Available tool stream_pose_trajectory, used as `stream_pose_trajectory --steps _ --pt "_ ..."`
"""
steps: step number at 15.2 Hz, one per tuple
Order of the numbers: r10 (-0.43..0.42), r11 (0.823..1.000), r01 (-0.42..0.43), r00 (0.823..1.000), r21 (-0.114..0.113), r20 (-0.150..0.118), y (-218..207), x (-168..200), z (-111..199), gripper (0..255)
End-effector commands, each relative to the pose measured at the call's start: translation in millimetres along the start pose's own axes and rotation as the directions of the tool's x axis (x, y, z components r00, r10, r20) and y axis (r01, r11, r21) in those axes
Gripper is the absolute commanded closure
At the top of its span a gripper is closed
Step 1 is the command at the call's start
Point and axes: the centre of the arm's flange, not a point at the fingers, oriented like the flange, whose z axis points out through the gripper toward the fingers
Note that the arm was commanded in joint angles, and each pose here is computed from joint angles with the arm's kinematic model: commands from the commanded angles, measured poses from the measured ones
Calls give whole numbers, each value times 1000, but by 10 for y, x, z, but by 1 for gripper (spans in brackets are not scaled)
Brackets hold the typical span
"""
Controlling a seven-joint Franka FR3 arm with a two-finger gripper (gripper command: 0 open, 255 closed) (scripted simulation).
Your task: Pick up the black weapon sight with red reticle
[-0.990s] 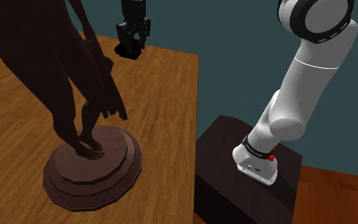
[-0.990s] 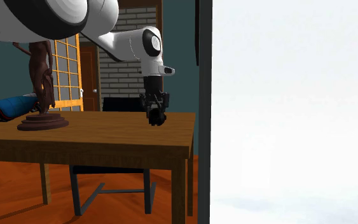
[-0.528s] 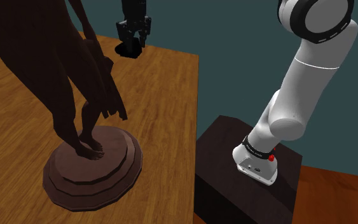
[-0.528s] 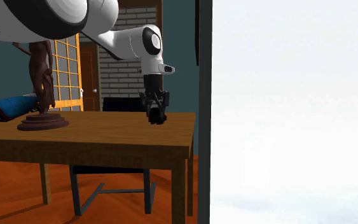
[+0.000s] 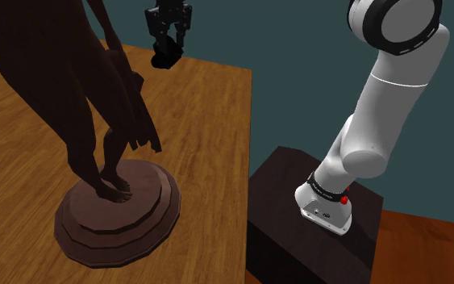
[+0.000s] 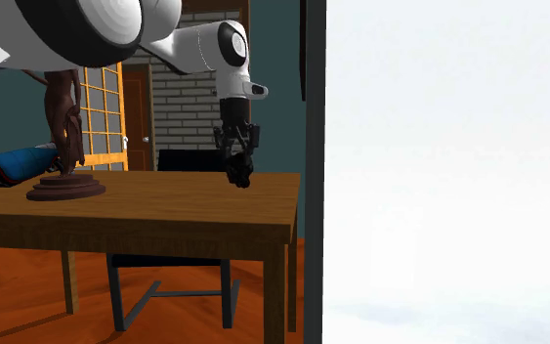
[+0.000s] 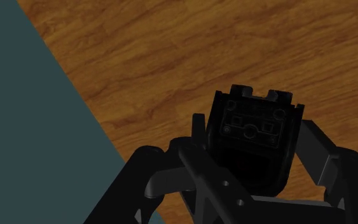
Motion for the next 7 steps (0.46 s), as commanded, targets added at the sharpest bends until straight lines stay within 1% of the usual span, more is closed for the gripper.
stream_pose_trajectory --steps 1,5,7 --pt "0 1000 0 1000 0 0 10 6 -111 255" --pt "0 1000 0 1000 0 0 19 9 -322 255" --pt "0 1000 0 1000 0 0 19 9 -330 255"
